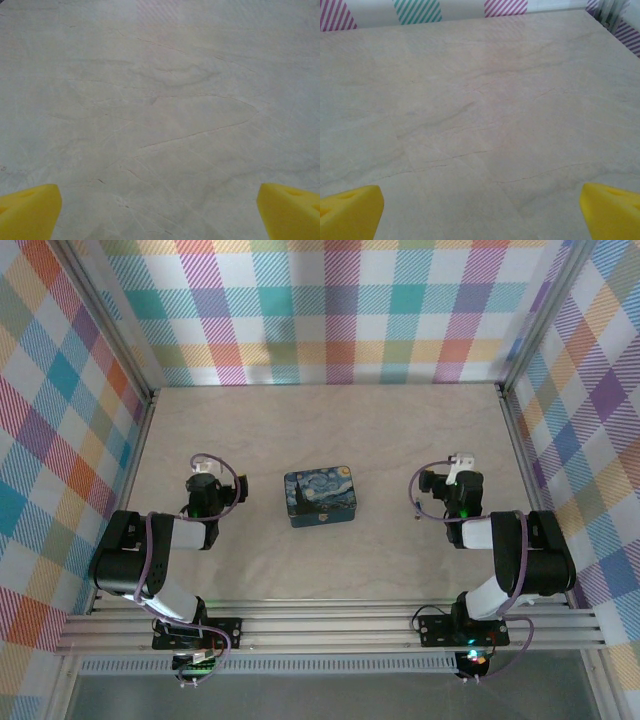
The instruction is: Unlock the padlock with the key
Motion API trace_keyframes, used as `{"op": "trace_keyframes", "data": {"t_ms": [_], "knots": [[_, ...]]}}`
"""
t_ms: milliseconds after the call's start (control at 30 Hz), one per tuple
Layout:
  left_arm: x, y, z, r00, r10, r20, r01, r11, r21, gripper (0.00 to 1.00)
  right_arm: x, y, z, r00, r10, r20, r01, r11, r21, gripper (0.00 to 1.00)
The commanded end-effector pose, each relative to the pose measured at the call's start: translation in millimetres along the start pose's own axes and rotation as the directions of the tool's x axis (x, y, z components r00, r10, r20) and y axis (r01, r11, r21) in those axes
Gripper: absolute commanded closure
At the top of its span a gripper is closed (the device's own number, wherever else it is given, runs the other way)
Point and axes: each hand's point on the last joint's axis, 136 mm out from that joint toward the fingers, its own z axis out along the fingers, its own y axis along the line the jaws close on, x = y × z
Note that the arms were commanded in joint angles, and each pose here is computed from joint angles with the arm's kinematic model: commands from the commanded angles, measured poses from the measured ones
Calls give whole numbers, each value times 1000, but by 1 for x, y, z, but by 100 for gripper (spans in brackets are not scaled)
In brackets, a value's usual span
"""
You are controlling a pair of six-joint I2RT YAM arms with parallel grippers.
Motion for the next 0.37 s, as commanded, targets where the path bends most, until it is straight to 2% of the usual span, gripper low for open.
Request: {"op": "trace_keyframes", "data": {"t_ms": [0,333], "knots": [[-12,0,2,999,-7,32,7,1000,11,0,-9,4,0,1000,13,22,-13,1000,-23,0],[-12,0,2,999,-7,31,7,1000,9,0,-9,12,1,1000,-7,15,8,998,-58,0]]}}
